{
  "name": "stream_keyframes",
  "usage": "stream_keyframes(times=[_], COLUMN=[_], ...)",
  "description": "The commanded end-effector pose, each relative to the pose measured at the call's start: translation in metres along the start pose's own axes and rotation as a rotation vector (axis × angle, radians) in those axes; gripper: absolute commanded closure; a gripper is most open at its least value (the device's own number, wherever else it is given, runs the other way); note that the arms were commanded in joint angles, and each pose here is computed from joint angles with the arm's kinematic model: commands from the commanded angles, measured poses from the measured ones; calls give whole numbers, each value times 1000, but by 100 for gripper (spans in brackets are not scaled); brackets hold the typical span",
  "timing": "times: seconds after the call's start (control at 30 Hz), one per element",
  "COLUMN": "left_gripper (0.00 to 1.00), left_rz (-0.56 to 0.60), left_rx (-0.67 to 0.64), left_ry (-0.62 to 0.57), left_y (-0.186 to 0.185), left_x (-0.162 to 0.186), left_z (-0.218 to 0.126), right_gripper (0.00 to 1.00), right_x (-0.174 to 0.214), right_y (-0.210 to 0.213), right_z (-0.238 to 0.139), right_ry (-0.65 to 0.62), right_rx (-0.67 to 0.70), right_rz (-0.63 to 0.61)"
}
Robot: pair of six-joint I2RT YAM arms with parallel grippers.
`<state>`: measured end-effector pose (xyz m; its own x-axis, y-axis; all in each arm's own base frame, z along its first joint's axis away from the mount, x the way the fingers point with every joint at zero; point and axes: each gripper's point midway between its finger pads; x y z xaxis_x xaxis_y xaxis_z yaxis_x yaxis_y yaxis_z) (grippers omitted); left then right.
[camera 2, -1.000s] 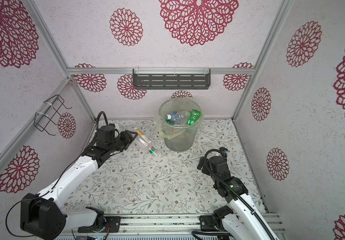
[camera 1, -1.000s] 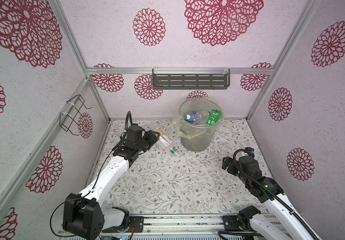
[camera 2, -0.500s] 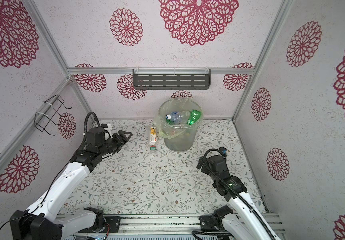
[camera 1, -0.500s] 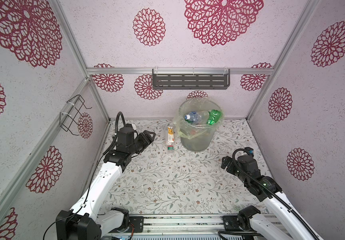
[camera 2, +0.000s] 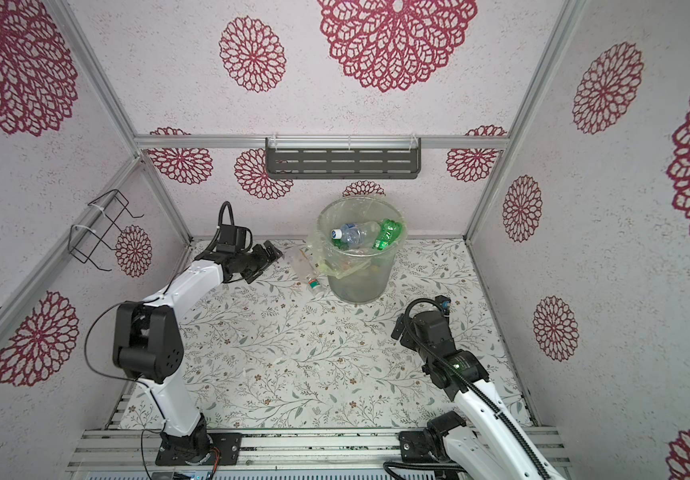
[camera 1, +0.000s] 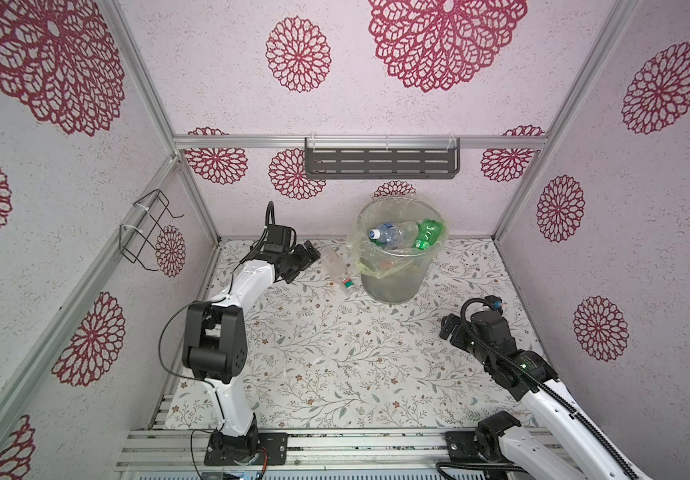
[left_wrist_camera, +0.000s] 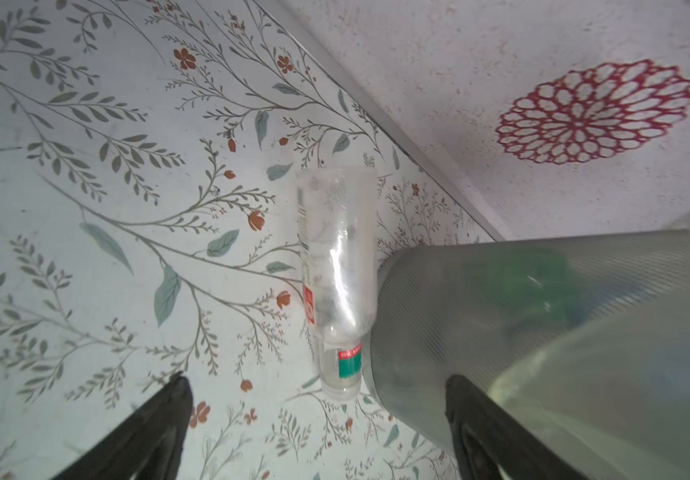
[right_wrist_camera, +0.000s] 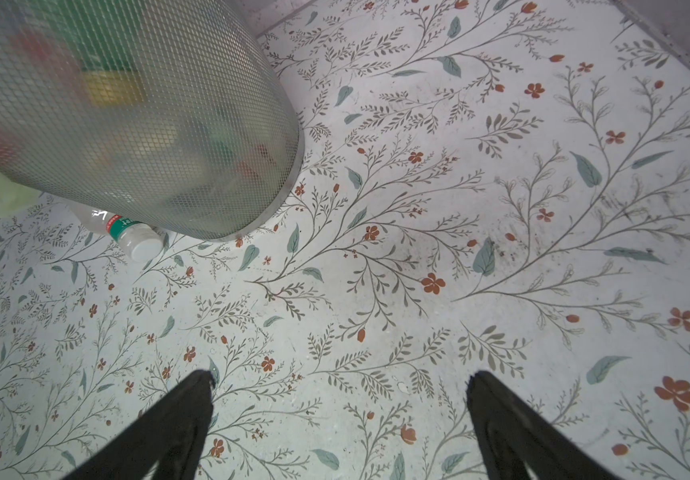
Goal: Throw the plastic bottles in the bin
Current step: 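Lift the clear bottle with the left gripper and tilt it upright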
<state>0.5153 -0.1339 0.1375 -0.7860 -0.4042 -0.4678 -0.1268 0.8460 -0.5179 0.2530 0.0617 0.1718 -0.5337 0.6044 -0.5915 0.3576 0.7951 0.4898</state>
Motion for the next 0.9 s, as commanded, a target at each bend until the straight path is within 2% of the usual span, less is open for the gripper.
stream_keyframes(times=[0.0,0.1,0.23,0.47,0.67,0.87], left_gripper=[3,3,3,3,3,3], left_rz=[-45,-50,-25,-49,-18,5], left_rx=[-22,-34,0,52,-60,-107], left_ry=[21,42,12,11,69,127], left_y=[6,1,-21,-47,-37,-26], left_x=[-6,-8,-15,-12,8,27], left_z=[37,64,88,125,150,172], right_gripper=[1,1,1,1,1,1], right_x=[-6,-7,-8,-5,-5,-6], right_y=[4,3,3,3,2,4], right_z=[0,2,4,10,10,11], right_ry=[-24,-26,-32,-17,-12,-18], right_rx=[-12,-1,11,19,22,16], right_rz=[19,4,-19,-32,-43,-46])
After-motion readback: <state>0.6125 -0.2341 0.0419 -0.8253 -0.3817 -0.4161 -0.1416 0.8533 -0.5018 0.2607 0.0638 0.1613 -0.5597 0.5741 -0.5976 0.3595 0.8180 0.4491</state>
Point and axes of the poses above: each gripper's point midway between its finger pads, its own z axis out along the fingers, its own y axis along the line the jaws close on, x = y × z, and after that the axes turned 12 degrees about z, right-handed
